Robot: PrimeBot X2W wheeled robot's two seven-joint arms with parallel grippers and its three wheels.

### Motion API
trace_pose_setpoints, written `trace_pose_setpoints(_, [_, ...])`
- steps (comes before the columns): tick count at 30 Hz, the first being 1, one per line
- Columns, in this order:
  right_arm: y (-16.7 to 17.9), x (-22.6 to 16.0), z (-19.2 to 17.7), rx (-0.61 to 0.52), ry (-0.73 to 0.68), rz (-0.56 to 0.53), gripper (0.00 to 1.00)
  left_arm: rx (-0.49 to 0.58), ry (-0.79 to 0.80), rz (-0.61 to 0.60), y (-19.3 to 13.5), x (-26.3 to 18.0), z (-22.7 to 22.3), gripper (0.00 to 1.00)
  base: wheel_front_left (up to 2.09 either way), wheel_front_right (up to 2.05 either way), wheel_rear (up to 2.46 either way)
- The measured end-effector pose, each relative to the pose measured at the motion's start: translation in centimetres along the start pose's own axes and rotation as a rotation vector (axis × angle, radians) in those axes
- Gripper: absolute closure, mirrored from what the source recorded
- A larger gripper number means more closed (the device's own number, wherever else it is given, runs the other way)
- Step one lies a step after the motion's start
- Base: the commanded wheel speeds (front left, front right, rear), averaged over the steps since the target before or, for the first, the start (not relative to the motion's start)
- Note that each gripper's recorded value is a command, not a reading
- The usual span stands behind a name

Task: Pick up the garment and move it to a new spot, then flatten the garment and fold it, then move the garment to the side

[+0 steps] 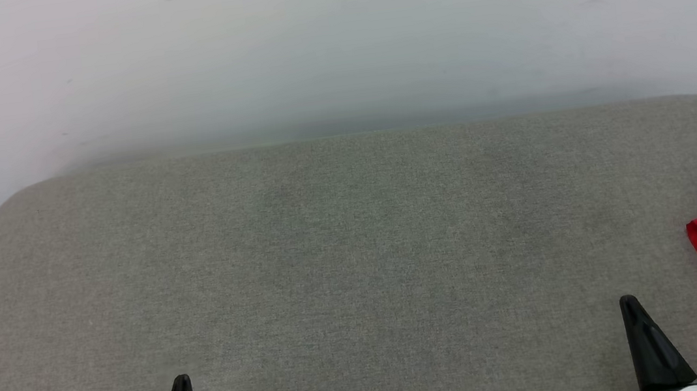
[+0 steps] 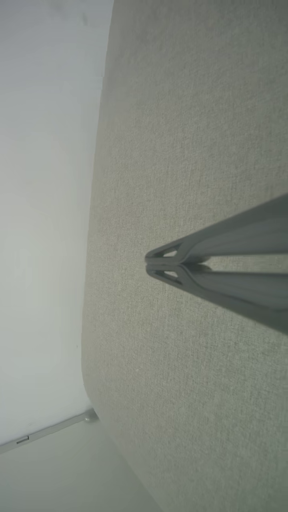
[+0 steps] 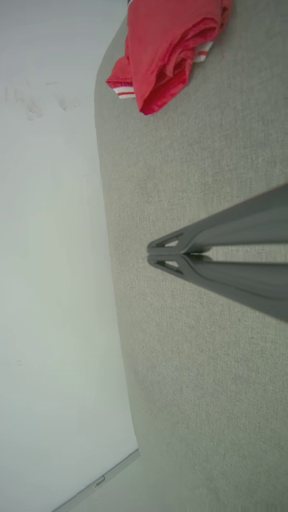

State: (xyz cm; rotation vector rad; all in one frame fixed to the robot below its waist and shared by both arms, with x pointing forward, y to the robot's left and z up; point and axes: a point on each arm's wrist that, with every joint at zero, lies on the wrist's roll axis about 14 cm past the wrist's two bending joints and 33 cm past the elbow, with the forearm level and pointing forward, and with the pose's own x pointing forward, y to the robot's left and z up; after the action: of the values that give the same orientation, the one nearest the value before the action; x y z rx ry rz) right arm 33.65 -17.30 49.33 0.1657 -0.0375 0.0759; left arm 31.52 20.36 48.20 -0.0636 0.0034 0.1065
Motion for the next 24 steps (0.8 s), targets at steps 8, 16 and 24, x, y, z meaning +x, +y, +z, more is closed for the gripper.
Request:
trace_pose_setpoints(8, [-0.7,0.1,-0.4,0.155,0.016,-0.041,1.00,-0.164,0.031,0.023,0.4,0.6,-0.3,1.00,0.00,0.00,0.00])
trace_pose_setpoints(16, [-1.1,0.7,-0.4,0.297,0.020,-0.068,1.00,-0.313,0.056,0.041,0.6,1.2,-0.6,1.00,0.00,0.00,0.00])
trace_pose_setpoints(24, [-1.4,1.2,-0.2,0.424,0.017,-0.086,1.00,-0.450,0.072,0.047,0.6,1.9,-0.6,1.00,0.00,0.00,0.00])
